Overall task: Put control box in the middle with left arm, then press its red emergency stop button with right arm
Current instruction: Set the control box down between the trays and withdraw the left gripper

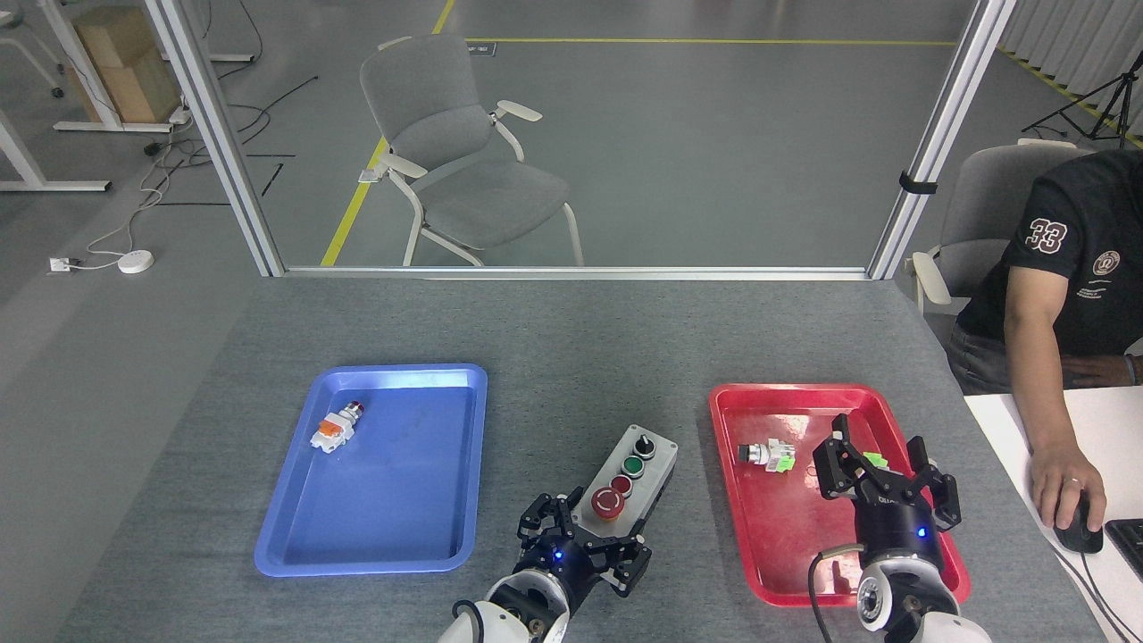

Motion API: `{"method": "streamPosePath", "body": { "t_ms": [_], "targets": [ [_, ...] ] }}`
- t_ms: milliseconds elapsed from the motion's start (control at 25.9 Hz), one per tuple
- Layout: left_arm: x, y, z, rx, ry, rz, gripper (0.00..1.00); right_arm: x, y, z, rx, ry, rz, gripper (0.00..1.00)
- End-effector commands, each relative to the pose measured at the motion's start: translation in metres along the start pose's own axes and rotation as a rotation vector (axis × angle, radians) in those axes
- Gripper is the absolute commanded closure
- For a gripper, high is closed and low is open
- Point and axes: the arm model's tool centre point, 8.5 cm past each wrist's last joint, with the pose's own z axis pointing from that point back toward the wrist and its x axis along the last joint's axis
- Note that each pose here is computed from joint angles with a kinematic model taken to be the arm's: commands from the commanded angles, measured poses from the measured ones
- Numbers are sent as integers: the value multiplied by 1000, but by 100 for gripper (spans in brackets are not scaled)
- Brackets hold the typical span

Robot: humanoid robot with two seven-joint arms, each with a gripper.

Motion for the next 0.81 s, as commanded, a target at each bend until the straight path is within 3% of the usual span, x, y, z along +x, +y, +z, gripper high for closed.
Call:
{"method": "streamPosePath", "body": {
  "t_ms": [0, 39, 116, 154, 193, 386, 425, 618, 772],
  "targets": [
    [-2, 2, 3, 17, 9, 10, 2, 1, 0, 0, -1, -1, 0, 2],
    [-3, 6, 6, 36, 8, 13, 2, 0, -1, -1, -2, -2, 1, 2],
    [-7, -7, 20, 36, 17, 24, 1, 2, 0, 0, -1, -13, 0, 4],
    [-13, -12, 28, 40, 23, 18, 1, 5, 1, 0, 0, -24, 0, 13],
    [-26, -14, 41, 56, 35, 0, 1, 10, -3, -4, -9, -48, -2, 33],
    [-57, -44, 110, 64, 56, 1, 1, 53, -9, -12, -19, -243, -22, 96],
    [-63, -47, 123, 67, 68, 11, 1, 66, -8, -13, -14, -295, -24, 100],
    [-107, -53, 175, 90, 159, 41, 1, 129, -8, -13, -3, -502, 0, 100],
    [-179, -36, 203, 180, 306, 98, 1, 166, 9, 3, 43, -620, 28, 100]
  ]
}}
